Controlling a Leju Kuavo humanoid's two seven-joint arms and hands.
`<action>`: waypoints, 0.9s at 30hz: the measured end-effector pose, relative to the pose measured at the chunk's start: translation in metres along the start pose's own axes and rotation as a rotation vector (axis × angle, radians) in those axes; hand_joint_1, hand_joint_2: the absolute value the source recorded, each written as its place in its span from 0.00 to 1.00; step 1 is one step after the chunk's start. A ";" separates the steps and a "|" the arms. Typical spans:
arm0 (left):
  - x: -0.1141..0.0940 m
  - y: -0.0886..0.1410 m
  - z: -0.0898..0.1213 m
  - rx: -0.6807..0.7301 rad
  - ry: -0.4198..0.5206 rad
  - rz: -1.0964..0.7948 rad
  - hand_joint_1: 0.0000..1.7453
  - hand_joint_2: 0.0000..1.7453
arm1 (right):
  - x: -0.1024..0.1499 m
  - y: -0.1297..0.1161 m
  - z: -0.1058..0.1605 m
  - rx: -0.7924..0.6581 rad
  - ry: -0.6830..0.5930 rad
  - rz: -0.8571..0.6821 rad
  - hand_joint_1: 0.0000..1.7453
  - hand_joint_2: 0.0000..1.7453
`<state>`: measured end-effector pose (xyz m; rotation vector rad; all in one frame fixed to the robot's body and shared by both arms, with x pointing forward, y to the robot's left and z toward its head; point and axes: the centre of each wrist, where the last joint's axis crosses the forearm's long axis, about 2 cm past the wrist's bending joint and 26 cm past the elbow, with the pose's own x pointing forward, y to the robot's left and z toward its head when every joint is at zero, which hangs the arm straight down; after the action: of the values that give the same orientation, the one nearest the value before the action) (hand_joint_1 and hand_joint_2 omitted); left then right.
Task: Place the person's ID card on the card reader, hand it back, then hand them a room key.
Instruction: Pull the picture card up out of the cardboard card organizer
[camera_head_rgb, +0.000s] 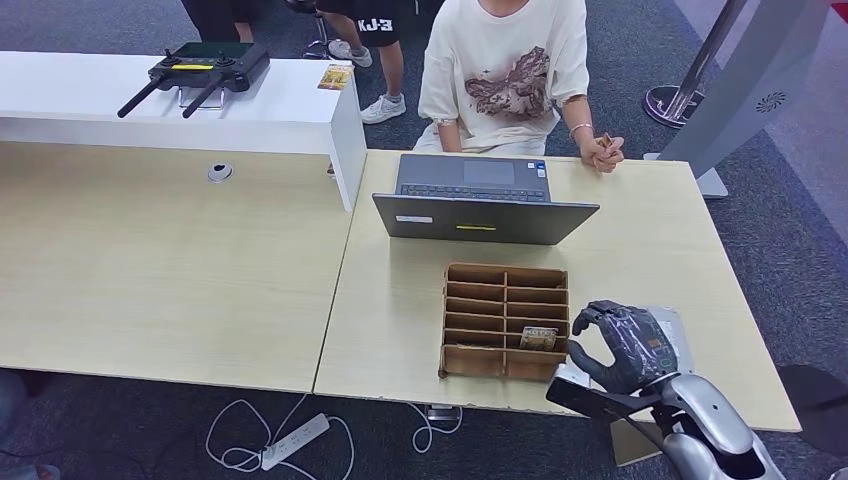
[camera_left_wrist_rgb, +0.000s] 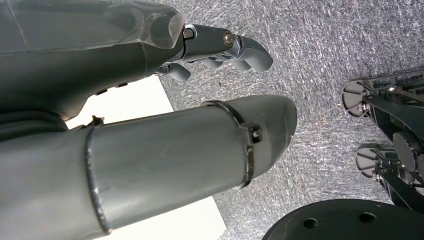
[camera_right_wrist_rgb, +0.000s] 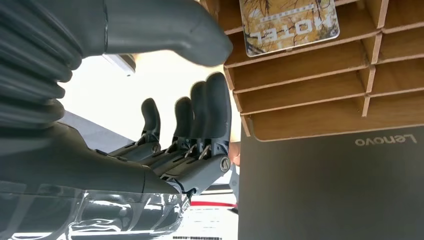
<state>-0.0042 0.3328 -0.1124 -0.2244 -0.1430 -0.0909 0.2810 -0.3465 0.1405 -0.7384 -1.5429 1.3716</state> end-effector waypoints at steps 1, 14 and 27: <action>0.000 0.000 0.000 0.000 0.000 -0.001 0.00 0.00 | 0.000 0.000 -0.001 0.003 -0.001 -0.001 0.49 1.00; 0.000 0.005 0.001 0.007 0.005 -0.020 0.00 0.00 | -0.003 -0.002 -0.004 0.012 -0.004 -0.018 0.39 1.00; 0.000 0.007 0.002 0.011 0.006 -0.024 0.00 0.00 | 0.000 0.002 -0.003 0.026 -0.001 -0.017 0.42 1.00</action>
<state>-0.0034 0.3399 -0.1118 -0.2118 -0.1405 -0.1147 0.2833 -0.3447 0.1384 -0.7076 -1.5258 1.3776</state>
